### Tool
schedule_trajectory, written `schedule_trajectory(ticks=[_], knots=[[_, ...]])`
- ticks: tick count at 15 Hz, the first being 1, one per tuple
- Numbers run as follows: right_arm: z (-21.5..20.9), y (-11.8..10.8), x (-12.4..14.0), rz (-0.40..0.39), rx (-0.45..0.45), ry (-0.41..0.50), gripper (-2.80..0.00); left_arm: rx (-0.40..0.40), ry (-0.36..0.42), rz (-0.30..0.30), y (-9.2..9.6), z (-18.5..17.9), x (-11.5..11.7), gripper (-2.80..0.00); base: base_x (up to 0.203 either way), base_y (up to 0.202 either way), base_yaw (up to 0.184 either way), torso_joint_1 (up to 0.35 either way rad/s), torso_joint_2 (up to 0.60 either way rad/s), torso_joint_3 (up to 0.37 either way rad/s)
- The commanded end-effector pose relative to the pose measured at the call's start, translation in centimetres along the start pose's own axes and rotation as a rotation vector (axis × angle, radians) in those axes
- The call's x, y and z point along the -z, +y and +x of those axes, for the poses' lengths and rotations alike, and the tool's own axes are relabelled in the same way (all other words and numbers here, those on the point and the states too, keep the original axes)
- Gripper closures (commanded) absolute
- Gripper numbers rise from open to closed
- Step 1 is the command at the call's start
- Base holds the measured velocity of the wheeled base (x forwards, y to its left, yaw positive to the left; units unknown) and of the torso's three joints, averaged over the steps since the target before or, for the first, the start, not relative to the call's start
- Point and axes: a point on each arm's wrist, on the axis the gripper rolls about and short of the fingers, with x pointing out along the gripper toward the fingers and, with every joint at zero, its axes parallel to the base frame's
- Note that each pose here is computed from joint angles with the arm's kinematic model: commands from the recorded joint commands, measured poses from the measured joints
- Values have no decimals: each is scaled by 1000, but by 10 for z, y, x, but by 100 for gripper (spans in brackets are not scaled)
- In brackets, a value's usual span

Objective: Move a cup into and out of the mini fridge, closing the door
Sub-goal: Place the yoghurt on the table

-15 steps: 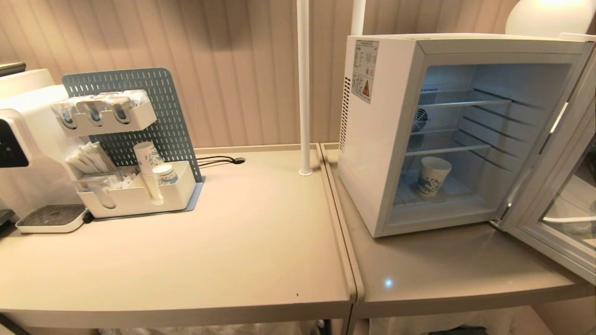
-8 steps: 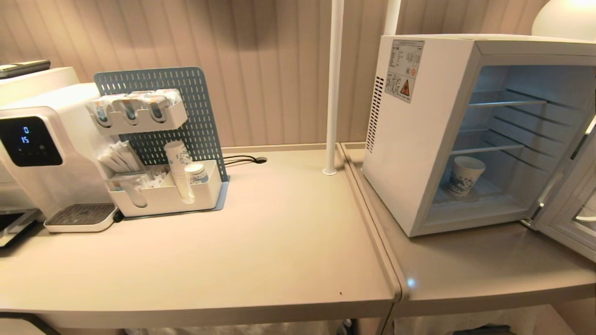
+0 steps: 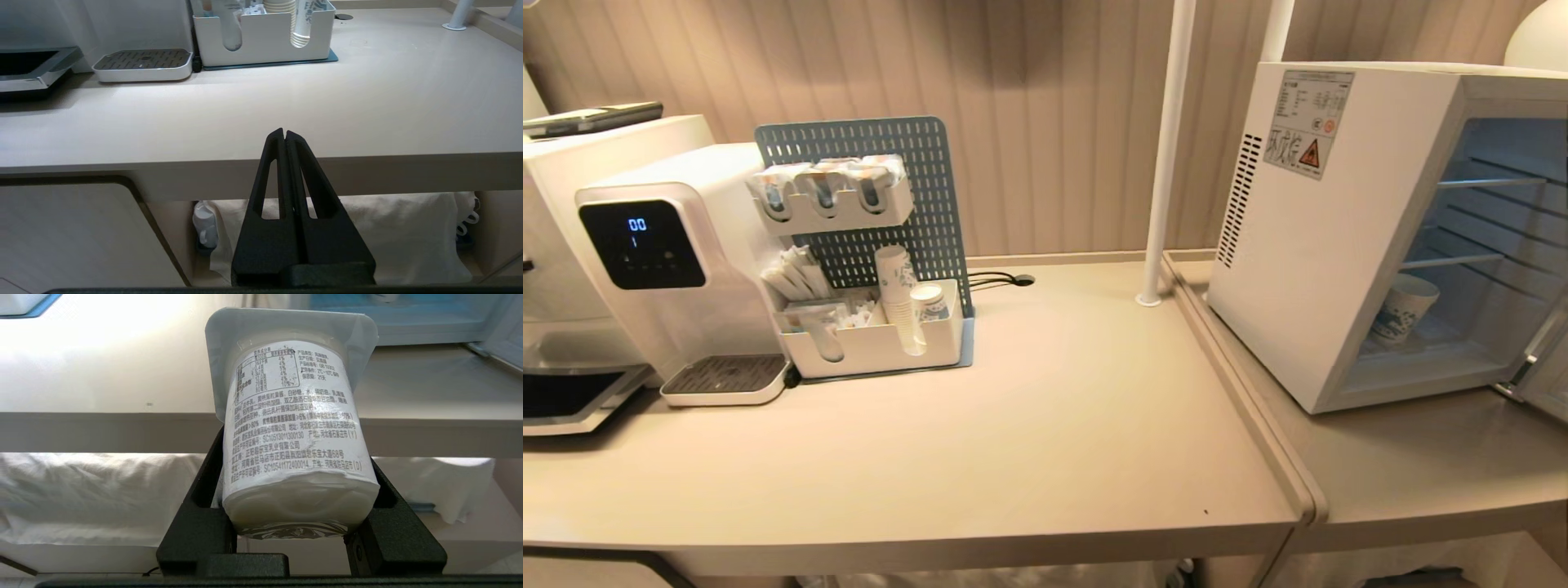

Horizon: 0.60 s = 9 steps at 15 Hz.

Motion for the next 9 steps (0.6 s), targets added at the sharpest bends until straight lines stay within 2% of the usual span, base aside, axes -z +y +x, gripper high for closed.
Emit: schedule_trajectory(ticks=[1,7,9], knots=[[0,0,0,0,-1,3,0,0,1,0,0,0,0,0,0,193,2,-2,2,4],[0,0,0,0,1,3,0,0,1,0,0,0,0,0,-1,193,0,3,4,2],[0,0,0,0,-1,3,0,0,1,0,0,0,0,0,-59,163,-11,3,11,3]])
